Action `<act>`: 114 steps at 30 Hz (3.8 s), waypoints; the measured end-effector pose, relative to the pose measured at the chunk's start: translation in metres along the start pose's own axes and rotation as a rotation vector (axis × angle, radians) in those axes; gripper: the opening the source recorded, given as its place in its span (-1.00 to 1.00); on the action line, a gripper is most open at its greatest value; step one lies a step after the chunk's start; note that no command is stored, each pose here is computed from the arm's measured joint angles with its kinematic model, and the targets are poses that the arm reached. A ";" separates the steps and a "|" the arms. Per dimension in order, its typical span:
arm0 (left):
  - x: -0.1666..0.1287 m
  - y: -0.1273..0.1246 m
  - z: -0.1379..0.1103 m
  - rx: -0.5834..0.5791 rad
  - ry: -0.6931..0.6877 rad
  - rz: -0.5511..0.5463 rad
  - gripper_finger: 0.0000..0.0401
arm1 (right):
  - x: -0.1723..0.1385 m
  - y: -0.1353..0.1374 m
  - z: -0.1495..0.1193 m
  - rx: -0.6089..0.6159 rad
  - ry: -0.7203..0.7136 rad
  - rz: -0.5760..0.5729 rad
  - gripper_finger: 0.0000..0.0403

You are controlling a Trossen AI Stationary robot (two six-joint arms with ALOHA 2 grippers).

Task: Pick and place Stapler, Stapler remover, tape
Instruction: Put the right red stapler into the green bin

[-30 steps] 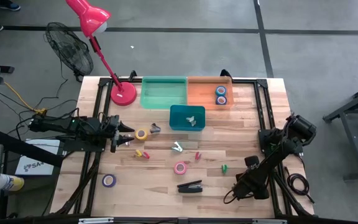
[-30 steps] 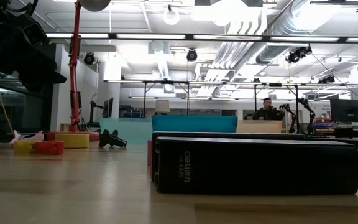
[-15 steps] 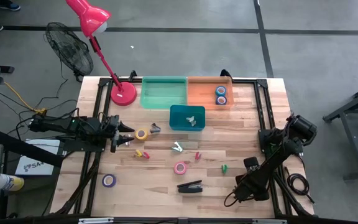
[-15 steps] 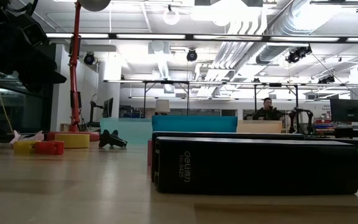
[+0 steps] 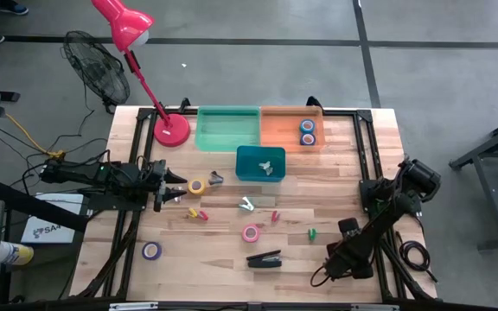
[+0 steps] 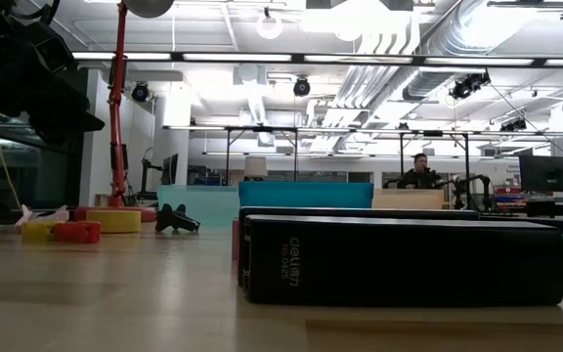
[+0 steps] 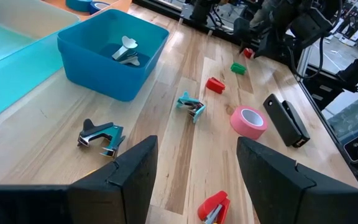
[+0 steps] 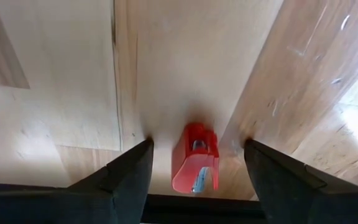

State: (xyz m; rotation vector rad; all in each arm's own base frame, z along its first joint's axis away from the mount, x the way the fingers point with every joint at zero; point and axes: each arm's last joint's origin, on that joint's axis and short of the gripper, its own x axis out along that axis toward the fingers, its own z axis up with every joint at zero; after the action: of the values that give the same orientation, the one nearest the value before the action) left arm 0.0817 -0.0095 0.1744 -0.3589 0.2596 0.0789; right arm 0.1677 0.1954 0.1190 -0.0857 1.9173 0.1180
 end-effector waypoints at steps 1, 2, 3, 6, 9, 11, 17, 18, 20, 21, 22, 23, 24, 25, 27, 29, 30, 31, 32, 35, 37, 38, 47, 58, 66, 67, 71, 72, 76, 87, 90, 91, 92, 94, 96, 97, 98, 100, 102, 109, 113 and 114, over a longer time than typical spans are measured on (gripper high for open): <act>0.000 0.000 0.000 0.000 0.000 0.000 0.08 | 0.000 -0.001 0.001 0.004 0.002 0.005 0.19; 0.000 0.000 0.000 0.000 0.000 0.000 0.08 | -0.001 -0.001 0.001 0.009 0.004 0.009 0.18; 0.000 0.000 0.000 0.000 0.000 0.000 0.08 | -0.001 -0.002 0.002 0.014 0.005 0.012 0.16; 0.000 0.000 0.000 0.000 0.000 0.000 0.08 | -0.001 -0.003 0.003 0.022 0.005 0.018 0.11; 0.000 0.000 0.000 0.000 0.000 0.000 0.08 | -0.002 -0.004 0.004 0.023 0.004 0.020 0.05; 0.000 0.000 0.000 0.000 0.000 0.000 0.08 | -0.002 -0.004 0.004 0.023 0.004 0.023 0.01; 0.000 0.000 0.000 0.000 0.000 0.000 0.08 | -0.002 -0.003 0.004 0.021 0.005 0.032 -0.14; 0.000 0.000 0.000 0.000 0.000 0.000 0.08 | -0.002 -0.003 0.004 0.021 0.006 0.034 -0.16; 0.000 0.000 0.000 0.000 0.000 0.000 0.08 | -0.002 -0.003 0.004 0.020 0.005 0.035 -0.22; 0.000 0.000 0.000 0.000 0.000 0.000 0.08 | -0.002 -0.003 0.004 0.019 0.004 0.037 -0.26; 0.000 0.000 0.000 0.000 0.000 0.000 0.08 | -0.002 -0.003 0.004 0.018 0.004 0.038 -0.28; 0.000 0.000 0.000 0.000 0.000 0.000 0.08 | -0.002 -0.003 0.004 0.018 0.005 0.039 -0.31; 0.000 0.000 0.000 0.000 0.000 0.000 0.08 | -0.002 -0.003 0.005 0.020 0.005 0.042 -0.34; 0.000 0.000 0.000 0.000 0.000 0.000 0.08 | -0.003 -0.004 0.005 0.023 0.007 0.045 -0.37; 0.000 0.000 0.000 0.000 0.000 0.000 0.08 | -0.003 -0.005 0.006 0.030 0.009 0.052 -0.42; 0.000 0.000 0.000 0.000 0.000 0.000 0.08 | -0.004 -0.008 0.008 0.038 0.011 0.058 -0.48; 0.000 0.000 0.000 0.000 0.000 0.000 0.08 | -0.004 -0.009 0.009 0.043 0.012 0.061 -0.51; 0.000 0.000 0.000 0.000 0.000 0.000 0.08 | -0.004 -0.010 0.010 0.047 0.013 0.065 -0.55; 0.000 0.000 0.000 0.000 0.000 0.000 0.08 | -0.004 -0.011 0.010 0.052 0.014 0.069 -0.58; 0.000 0.000 0.000 0.000 0.000 0.000 0.08 | -0.005 -0.013 0.012 0.064 0.018 0.078 -0.70; 0.000 0.000 0.000 0.000 0.000 0.000 0.08 | -0.006 -0.014 0.013 0.069 0.020 0.084 -0.76; 0.000 0.000 0.000 0.000 0.000 0.000 0.08 | -0.006 -0.015 0.013 0.072 0.020 0.086 -0.78; 0.000 0.000 0.000 0.000 0.000 0.000 0.08 | -0.006 -0.015 0.014 0.082 0.022 0.088 -0.78; 0.000 0.000 0.000 0.000 0.000 0.000 0.08 | -0.015 -0.018 0.012 0.156 -0.042 0.075 -0.78; 0.000 0.000 0.000 0.000 0.000 0.000 0.08 | -0.046 -0.039 0.011 0.326 -0.230 0.070 -0.78; 0.000 0.000 0.000 0.000 0.000 0.000 0.08 | -0.051 -0.043 0.011 0.344 -0.255 0.077 -0.78; 0.000 0.000 0.000 0.000 0.000 0.000 0.08 | -0.071 -0.060 0.010 0.401 -0.373 0.120 -0.78; 0.000 0.000 0.000 0.000 0.000 0.000 0.08 | -0.076 -0.064 0.010 0.417 -0.405 0.133 -0.78; 0.000 0.000 0.000 0.000 0.000 0.000 0.08 | -0.097 -0.083 0.010 0.476 -0.565 0.166 -0.78; 0.000 0.000 0.000 0.000 0.000 0.000 0.08 | -0.136 -0.127 0.015 0.534 -0.919 0.171 -0.78; 0.000 -0.001 0.003 -0.010 -0.034 -0.013 0.08 | -0.142 -0.137 0.021 0.533 -0.988 0.174 -0.78; 0.000 -0.002 0.004 -0.021 -0.038 -0.019 0.08 | -0.144 -0.140 0.022 0.533 -1.014 0.174 -0.78; 0.000 -0.002 0.004 -0.037 -0.035 -0.031 0.08 | -0.147 -0.143 0.024 0.539 -1.042 0.170 -0.78; 0.000 -0.003 0.003 -0.069 -0.020 -0.053 0.08 | -0.152 -0.150 0.027 0.549 -1.102 0.152 -0.78; 0.000 -0.003 0.002 -0.073 -0.001 -0.067 0.08 | -0.157 -0.157 0.030 0.548 -1.159 0.137 -0.78; 0.000 -0.003 0.002 -0.069 0.007 -0.073 0.08 | -0.160 -0.161 0.031 0.545 -1.188 0.132 -0.78; 0.000 -0.003 0.001 -0.066 0.012 -0.075 0.08 | -0.162 -0.165 0.032 0.544 -1.215 0.127 -0.78; 0.000 -0.003 0.001 -0.066 0.014 -0.075 0.08 | -0.167 -0.173 0.033 0.543 -1.266 0.114 -0.78; 0.000 -0.003 0.001 -0.066 0.013 -0.075 0.08 | -0.172 -0.181 0.035 0.539 -1.313 0.103 -0.78; 0.000 -0.003 0.001 -0.065 0.013 -0.075 0.08 | -0.185 -0.206 0.035 0.503 -1.441 0.085 -0.78; 0.000 -0.003 0.002 -0.066 -0.007 -0.056 0.08 | -0.190 -0.220 0.034 0.504 -1.499 0.070 -0.78; 0.000 -0.002 0.003 -0.067 -0.013 -0.048 0.08 | -0.191 -0.223 0.033 0.503 -1.511 0.064 -0.78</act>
State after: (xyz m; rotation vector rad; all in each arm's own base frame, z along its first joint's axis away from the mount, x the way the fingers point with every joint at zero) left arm 0.0824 -0.0107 0.1777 -0.4308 0.2357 0.0424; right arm 0.2902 -0.0211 0.2782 0.3263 0.3968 -0.2190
